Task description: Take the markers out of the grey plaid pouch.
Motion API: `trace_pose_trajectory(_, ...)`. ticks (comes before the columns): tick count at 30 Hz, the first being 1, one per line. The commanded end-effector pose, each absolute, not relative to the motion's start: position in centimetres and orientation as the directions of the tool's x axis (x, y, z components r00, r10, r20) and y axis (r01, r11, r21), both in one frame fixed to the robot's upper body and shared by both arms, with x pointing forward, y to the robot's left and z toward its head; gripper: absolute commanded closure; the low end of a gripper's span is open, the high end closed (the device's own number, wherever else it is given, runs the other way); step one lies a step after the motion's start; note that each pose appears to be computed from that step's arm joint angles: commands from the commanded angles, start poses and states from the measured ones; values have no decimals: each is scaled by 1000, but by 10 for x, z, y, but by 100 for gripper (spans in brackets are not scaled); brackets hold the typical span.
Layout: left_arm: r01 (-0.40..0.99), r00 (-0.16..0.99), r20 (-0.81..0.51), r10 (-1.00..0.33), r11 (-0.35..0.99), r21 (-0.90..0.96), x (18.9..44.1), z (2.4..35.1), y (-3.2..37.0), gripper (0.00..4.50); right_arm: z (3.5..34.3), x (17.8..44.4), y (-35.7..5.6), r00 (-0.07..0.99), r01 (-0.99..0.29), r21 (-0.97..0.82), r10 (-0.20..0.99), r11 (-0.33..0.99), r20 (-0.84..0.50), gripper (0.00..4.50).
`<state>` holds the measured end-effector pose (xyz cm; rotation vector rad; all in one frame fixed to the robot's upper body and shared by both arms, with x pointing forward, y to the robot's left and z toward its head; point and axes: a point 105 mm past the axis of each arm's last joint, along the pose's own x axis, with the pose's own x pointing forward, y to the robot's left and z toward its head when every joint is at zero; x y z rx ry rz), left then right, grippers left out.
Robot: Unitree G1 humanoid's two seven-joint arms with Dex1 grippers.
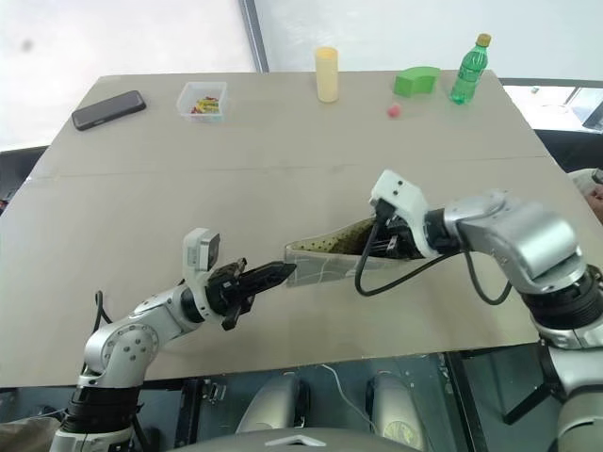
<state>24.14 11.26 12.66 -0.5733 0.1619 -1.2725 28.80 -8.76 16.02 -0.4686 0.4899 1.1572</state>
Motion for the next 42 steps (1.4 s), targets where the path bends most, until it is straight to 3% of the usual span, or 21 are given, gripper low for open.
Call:
trace_pose_trajectory(1,863,306,239,-921,163,-479,245,139,113,450,164,286,-76,359,-927,-308,739,212,-570,280)
trace_pose_trajectory(9,845,319,248,-915,157,-511,247,139,114,450,139,306,-64,462,-787,-617,669,7,-582,280)
trace_pose_trajectory(18,845,310,252,-917,145,-515,244,145,105,450,98,325,-71,483,-698,-667,516,-261,-707,280)
trace_pose_trajectory(24,842,308,255,-917,138,-522,240,145,100,450,115,345,-32,525,-662,-738,620,-133,-583,280)
trace_pose_trajectory(28,837,332,276,-902,147,-527,240,153,100,450,119,325,-39,418,-784,-612,642,-101,-643,280)
trace_pose_trajectory(31,817,307,322,-895,74,-571,234,162,94,450,135,305,-72,370,-837,-531,577,-133,-728,280)
trace_pose_trajectory(35,760,278,380,-882,-40,-649,232,173,89,450,157,286,-103,350,-866,-475,491,-155,-798,280)
trace_pose_trajectory(42,679,264,360,-895,-92,-728,237,166,90,450,167,277,-99,323,-878,-444,459,-181,-828,280)
